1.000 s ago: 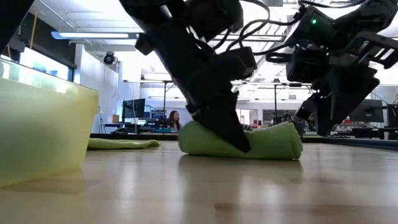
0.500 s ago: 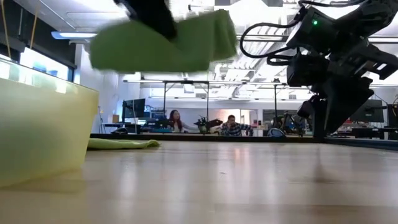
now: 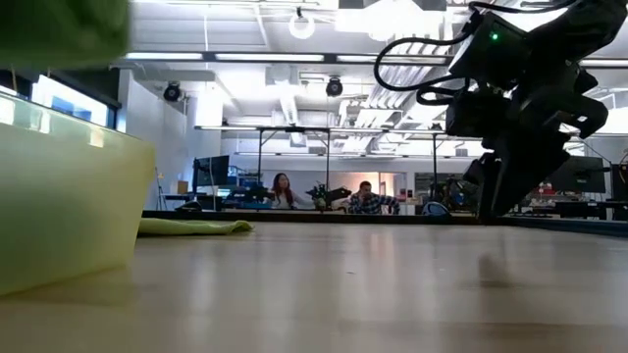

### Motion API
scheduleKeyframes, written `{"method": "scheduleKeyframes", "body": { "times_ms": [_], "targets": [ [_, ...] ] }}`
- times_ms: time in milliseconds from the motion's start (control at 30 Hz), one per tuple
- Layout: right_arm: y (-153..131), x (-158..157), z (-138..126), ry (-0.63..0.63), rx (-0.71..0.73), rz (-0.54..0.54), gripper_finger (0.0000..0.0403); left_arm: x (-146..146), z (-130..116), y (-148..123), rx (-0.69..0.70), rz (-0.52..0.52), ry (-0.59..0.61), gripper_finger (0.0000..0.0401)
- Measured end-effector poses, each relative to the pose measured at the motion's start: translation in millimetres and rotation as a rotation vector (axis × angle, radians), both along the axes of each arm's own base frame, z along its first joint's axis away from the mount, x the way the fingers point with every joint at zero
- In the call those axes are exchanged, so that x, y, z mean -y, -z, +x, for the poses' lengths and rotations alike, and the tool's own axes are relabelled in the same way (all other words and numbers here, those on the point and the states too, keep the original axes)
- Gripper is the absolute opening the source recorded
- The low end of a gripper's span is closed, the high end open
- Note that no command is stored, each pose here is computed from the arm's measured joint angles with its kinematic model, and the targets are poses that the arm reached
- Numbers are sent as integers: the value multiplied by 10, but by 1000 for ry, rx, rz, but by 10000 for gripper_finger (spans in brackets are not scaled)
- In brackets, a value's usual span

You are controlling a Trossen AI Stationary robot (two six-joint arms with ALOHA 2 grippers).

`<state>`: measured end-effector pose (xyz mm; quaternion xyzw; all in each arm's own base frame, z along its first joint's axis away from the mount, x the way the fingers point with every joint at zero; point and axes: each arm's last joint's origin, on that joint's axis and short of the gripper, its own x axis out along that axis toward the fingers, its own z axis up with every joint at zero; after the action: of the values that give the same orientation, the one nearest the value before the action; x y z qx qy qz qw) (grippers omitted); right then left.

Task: Roll microfiber towels into tight, uniform cylinder then place into a basket
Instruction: Put the green microfiber towel into the yellow bin

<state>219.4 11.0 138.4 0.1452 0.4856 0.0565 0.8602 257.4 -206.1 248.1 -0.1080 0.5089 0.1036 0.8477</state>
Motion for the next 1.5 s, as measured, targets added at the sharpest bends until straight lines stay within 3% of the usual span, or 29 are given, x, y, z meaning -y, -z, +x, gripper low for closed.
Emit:
{"method": "scheduleKeyframes", "body": {
  "times_ms": [100,367,533,733,1067,1300,1500],
  "targets": [
    [-6,1,9,5,11,0,151,109,-148,54,-1,59,-44,10],
    [-7,3,17,11,18,-6,151,391,-220,445,-114,66,-34,10],
    [-5,9,20,11,20,-12,151,465,-183,596,-211,2,9,11],
    [-10,9,26,13,27,-11,151,525,-91,600,-204,-106,67,16],
    [-12,9,29,11,31,-13,151,433,3,675,-270,-267,-78,35],
    [-12,9,29,11,32,-13,151,366,63,675,-286,-306,-169,40],
    [-12,9,29,11,32,-13,151,349,80,674,-353,-365,-159,84]
  ]
}}
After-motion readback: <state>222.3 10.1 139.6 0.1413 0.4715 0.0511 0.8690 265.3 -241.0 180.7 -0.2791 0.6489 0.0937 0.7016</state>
